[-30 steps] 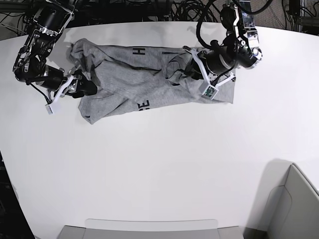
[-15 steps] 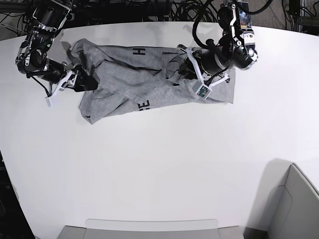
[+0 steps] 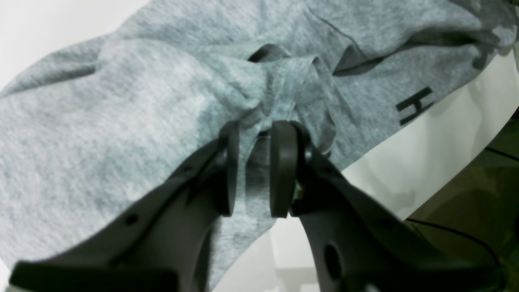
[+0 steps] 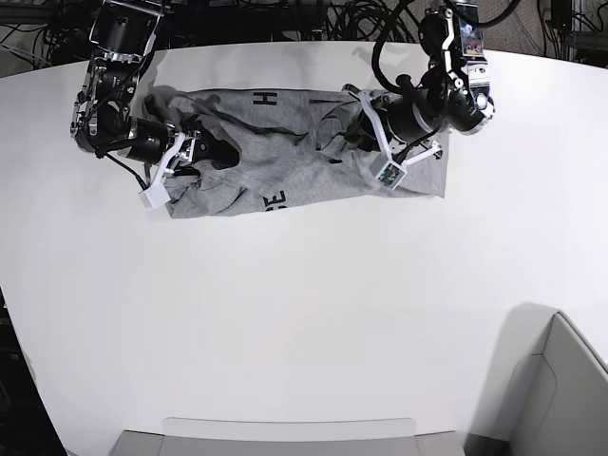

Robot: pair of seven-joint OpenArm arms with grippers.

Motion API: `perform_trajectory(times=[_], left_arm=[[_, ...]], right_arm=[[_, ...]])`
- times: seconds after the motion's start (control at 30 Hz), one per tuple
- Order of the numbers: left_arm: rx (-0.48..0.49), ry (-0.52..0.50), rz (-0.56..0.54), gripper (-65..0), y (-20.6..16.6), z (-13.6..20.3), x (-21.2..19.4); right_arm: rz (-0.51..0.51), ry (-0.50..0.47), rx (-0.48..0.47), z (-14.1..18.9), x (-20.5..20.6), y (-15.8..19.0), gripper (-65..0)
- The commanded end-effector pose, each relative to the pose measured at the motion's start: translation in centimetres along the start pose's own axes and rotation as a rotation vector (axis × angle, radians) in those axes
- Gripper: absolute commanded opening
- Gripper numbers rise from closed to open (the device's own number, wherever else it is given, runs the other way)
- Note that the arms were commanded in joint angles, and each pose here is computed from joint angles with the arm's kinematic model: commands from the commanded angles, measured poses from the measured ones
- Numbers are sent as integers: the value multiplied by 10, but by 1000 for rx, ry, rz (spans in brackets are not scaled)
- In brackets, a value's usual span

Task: Fold the T-shirt properly
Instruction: 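Grasp the strip end with the right gripper and fold it toward the left gripper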

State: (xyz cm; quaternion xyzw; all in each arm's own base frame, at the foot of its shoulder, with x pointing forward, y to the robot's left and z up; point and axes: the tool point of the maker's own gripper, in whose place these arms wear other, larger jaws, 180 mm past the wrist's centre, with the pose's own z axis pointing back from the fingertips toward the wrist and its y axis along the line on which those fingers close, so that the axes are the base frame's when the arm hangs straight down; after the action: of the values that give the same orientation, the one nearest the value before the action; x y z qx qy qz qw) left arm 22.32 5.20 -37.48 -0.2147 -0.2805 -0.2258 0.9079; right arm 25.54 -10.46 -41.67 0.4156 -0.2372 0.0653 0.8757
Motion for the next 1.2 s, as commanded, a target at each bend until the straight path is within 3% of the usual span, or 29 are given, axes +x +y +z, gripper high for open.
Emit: perform_trajectory(times=[0.0,0.13,0.23,0.33,0.53,0.7,0.87,1.0,1.17], left_arm=[[-5,-45,-13,-517,-2,3,12],[-5,-46,-13,-517,-2,3,12],[-7,-47,-13,-517,-2,3,12],[-6,-47,-14,-517,-2,3,12],[1,-46,-10,-518,0,5,12],[-3,-70,-17,-518,-5,10,18],[-76,-144,43,-518,-13,17,24],[-9,-151,99,-518,12,28,16],[104,-102,154,-518,49,49,-15]], right_arm=[[26,169,-81,2,-33,-15,-327],[49,243,-148,-5,-40,-22,-488],[69,285,-201,-11,-39,-27,-647],[82,281,-248,-6,-26,-35,-650],[17,111,-349,37,20,-66,-650],[78,15,-440,78,66,-87,-650],[95,-65,-491,100,92,-94,-650],[93,-116,-530,111,109,-87,-650],[270,-133,-537,91,131,-31,-650]])
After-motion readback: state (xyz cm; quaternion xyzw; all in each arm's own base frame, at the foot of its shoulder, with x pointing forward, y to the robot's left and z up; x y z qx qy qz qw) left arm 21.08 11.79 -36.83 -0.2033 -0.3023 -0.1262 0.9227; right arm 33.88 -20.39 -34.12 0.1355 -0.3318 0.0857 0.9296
